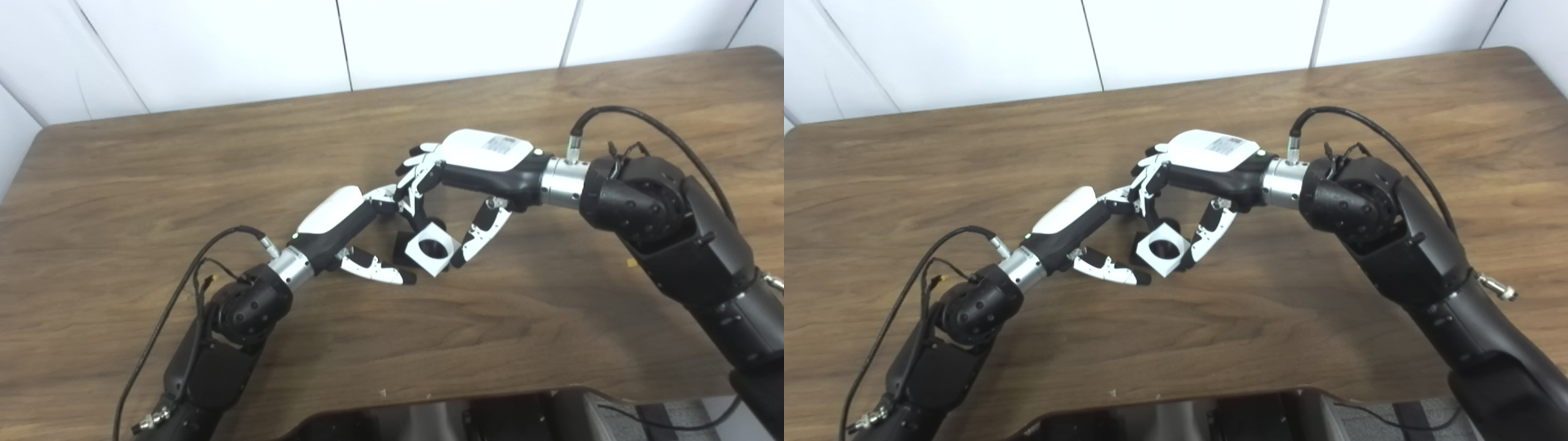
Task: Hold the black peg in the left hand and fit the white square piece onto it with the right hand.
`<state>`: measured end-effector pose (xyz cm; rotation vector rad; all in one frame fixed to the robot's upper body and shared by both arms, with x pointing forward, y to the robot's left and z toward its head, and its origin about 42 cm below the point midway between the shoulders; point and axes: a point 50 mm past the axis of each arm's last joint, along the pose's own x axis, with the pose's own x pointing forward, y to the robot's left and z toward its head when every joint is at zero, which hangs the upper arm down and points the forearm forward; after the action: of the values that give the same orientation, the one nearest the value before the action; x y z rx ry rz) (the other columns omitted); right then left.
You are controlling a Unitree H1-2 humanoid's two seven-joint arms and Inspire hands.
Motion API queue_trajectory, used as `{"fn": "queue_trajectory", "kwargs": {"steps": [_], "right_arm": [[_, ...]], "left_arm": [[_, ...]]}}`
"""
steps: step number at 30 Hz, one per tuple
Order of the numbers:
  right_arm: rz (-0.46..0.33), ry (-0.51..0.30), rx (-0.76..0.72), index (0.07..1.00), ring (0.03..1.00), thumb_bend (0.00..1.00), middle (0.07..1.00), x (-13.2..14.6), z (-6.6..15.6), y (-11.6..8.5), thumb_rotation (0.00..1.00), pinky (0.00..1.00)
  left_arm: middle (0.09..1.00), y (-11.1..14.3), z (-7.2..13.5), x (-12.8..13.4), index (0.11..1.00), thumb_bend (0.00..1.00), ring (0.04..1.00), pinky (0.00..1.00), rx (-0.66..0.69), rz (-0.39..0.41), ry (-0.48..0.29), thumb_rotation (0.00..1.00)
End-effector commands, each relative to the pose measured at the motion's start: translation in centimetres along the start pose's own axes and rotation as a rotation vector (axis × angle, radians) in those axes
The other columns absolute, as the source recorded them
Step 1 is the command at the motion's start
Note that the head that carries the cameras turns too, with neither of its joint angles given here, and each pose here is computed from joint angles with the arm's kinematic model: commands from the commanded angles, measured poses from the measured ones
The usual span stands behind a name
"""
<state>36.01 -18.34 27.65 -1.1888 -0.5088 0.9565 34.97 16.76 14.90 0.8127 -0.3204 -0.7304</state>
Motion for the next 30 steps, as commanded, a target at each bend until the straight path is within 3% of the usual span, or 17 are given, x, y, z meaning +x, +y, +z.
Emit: {"fn": "queue_trajectory", "kwargs": {"steps": [1, 17, 30], "right_arm": [[-0.048, -0.045, -0.059, 0.477, 0.901, 0.52, 0.786, 0.0, 0.6, -1.9, 0.14, 0.98], [-0.113, -0.041, -0.056, 0.478, 0.875, 0.52, 0.773, 1.1, 0.2, -0.9, 0.14, 0.95], [-0.158, -0.031, -0.042, 0.477, 0.871, 0.52, 0.764, 1.0, -0.1, -1.6, 0.14, 0.96]], "left_arm": [[0.911, 0.4, -0.5, -0.2, 0.608, 0.89, 0.942, 0.80, 0.018, -0.027, 0.035, 0.35], [0.910, 0.4, -0.5, -0.3, 0.609, 0.89, 0.942, 0.80, 0.013, -0.025, 0.036, 0.34], [0.912, 0.0, -0.5, -0.4, 0.608, 0.88, 0.939, 0.79, 0.013, -0.027, 0.045, 0.33]]}}
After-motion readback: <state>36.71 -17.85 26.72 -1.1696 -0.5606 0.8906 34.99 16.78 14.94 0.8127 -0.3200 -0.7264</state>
